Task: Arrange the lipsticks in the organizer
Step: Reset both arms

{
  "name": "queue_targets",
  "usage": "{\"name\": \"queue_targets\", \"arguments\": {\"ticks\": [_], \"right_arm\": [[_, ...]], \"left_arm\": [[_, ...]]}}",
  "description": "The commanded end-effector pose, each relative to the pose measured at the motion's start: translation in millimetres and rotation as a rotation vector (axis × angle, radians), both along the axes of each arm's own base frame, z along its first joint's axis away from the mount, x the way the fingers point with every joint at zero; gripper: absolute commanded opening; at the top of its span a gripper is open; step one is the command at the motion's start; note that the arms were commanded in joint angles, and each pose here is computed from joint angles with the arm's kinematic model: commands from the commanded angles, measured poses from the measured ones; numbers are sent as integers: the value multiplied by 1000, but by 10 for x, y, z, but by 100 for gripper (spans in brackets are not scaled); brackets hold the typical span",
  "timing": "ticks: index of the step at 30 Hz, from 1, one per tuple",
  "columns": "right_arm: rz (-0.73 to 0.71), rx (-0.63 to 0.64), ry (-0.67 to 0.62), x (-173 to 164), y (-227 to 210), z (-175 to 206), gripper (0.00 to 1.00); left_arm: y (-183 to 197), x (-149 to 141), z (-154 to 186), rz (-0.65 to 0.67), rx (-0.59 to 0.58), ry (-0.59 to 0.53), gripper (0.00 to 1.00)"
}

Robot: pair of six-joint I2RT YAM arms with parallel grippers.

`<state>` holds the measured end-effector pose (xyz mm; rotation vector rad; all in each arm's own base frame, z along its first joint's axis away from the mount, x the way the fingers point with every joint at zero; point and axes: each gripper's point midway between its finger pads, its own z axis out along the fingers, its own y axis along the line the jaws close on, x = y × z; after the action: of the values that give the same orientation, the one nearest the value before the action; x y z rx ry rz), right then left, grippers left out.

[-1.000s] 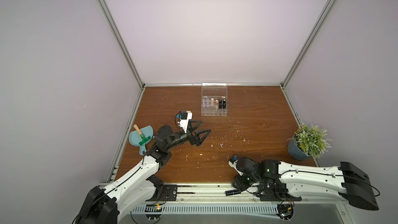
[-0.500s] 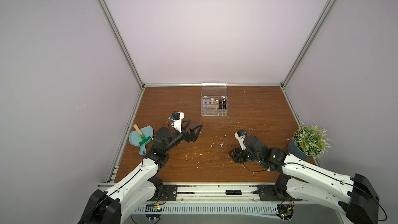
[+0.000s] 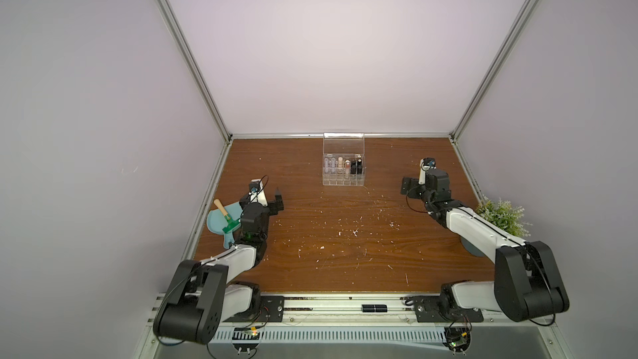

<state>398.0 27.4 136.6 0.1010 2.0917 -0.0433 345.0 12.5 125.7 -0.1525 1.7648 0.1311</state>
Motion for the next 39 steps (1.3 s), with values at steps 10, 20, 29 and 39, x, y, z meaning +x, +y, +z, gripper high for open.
{"name": "queue_targets", "arguments": {"ticks": [10, 20, 29, 39], "right_arm": [[9, -203, -247, 49, -481, 164, 100], [139, -61, -338, -187, -177, 178, 99], [129, -69, -376, -220, -186, -151, 100], [131, -74, -373, -218, -177, -149, 100]], "left_arm": [[203, 76, 92, -5, 23, -164, 99], [189, 99, 64, -15, 28, -146, 99], [110, 201, 23, -61, 36, -111, 99], [103, 207, 19, -66, 36, -108, 99]]}}
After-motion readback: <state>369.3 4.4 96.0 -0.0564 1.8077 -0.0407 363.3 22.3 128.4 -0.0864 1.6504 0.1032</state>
